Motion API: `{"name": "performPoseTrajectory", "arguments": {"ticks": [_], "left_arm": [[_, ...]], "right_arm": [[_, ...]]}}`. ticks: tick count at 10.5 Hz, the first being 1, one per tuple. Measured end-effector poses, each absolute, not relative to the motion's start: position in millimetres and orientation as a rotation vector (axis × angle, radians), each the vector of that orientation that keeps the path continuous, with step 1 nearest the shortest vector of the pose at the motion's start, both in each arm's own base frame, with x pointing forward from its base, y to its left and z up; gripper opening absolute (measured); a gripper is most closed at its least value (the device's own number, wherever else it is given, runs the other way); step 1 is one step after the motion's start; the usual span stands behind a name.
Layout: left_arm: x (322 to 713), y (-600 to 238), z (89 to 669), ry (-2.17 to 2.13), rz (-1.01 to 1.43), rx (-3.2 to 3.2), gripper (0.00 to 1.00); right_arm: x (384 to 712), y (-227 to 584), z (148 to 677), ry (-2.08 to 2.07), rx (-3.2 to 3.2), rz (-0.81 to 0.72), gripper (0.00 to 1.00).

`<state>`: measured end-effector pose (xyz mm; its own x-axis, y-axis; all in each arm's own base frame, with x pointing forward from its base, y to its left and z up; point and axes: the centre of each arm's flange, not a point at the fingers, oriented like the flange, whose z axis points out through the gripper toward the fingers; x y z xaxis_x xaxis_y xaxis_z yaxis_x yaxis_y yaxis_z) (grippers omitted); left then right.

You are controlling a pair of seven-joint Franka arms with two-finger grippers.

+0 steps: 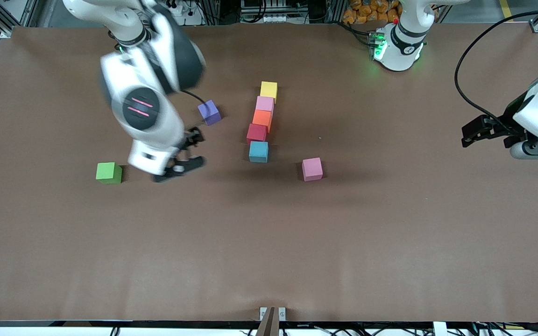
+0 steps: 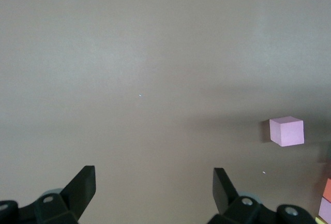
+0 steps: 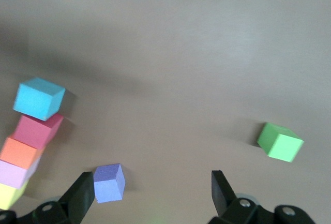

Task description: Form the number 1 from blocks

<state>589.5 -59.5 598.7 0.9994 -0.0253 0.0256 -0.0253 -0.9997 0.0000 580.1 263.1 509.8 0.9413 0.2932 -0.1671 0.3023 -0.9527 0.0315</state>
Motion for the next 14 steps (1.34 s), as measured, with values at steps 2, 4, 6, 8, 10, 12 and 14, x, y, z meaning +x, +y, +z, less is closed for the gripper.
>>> {"name": "performPoseTrajectory", "arguments": {"ticks": [2, 4, 6, 8, 10, 12, 14], "left_arm": [[590.8, -58.0, 600.8, -0.035, 0.056, 3.140, 1.00], [591.3, -55.3, 606.8, -0.030, 0.077, 3.138, 1.00], [591.9, -46.8, 608.9, -0.041, 0.084, 3.139, 1.00], [592.1, -42.7, 609.2, -0.064, 0.085, 3.139, 1.00], [591.9, -42.0, 609.8, -0.064, 0.086, 3.139, 1.00], [591.7, -42.1, 610.0, -0.064, 0.086, 3.139, 1.00], [591.7, -42.4, 610.0, -0.065, 0.086, 3.139, 1.00]], "right_arm": [[577.3, 209.4, 572.9, 0.266, 3.127, -0.128, 1.00], [575.6, 143.3, 611.3, 0.010, 3.181, -0.083, 1.00], [570.5, 76.4, 631.8, -0.190, 3.191, -0.096, 1.00], [558.4, 38.3, 648.6, -0.290, 3.166, -0.099, 1.00], [544.0, 20.3, 665.8, -0.339, 3.140, -0.083, 1.00], [533.8, 1.4, 672.9, -0.394, 3.128, -0.092, 1.00], [533.0, -12.3, 671.7, -0.419, 3.124, -0.097, 1.00]]}}
